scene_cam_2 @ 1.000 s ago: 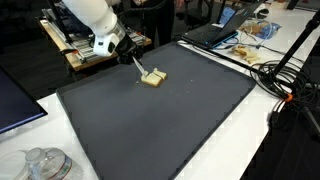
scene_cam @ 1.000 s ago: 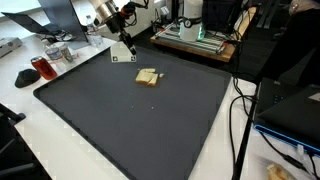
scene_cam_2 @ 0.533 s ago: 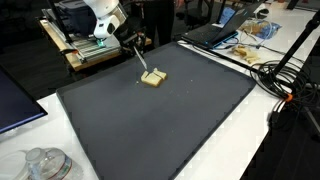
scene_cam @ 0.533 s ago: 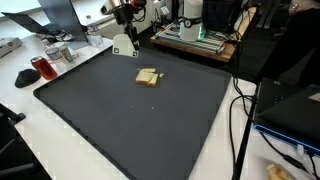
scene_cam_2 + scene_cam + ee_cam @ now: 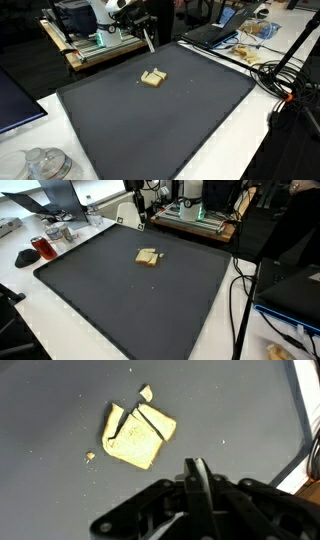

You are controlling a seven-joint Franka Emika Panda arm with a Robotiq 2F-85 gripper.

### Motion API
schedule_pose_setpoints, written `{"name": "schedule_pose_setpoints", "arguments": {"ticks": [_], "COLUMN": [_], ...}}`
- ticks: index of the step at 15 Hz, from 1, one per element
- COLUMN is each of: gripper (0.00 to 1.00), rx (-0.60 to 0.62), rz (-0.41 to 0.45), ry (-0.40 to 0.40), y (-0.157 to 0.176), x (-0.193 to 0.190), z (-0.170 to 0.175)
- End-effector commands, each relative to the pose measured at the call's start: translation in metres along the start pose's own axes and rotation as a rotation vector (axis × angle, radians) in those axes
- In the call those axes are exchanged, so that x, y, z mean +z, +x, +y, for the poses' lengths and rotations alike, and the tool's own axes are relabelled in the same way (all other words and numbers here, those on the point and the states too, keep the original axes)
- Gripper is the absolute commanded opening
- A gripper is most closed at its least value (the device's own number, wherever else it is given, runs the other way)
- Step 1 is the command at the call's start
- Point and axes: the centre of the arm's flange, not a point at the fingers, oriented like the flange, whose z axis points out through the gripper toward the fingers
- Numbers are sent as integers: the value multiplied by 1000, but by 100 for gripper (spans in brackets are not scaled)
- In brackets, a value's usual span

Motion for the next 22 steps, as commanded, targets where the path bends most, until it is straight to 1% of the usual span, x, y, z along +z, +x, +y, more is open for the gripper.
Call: {"name": "schedule_pose_setpoints", "arguments": {"ticks": [1, 2, 3, 5, 8, 9, 10, 12, 14, 17, 19, 21, 22], "gripper": [1, 1, 4, 4, 4, 1, 1, 1, 1, 1, 1, 1, 1], "rx": [147, 175, 106, 144, 155, 194, 223, 219, 225, 273, 322, 360, 373], "rz": [9, 19, 16, 27, 30, 52, 119, 210, 277, 361, 367, 328, 296], "ry": [-124, -165, -95, -130, -133, -170, -236, -298, -377, -491, -584, -653, -673], "y": [-12, -13, -4, -5, -5, -3, -4, -8, -17, -25, -30, -38, -42], "x": [-15, -14, 4, 4, 4, 12, 12, 4, 1, -1, 1, 7, 9], "z": [-35, -38, -9, -10, -9, -11, -18, -32, -46, -60, -71, -86, -93]}}
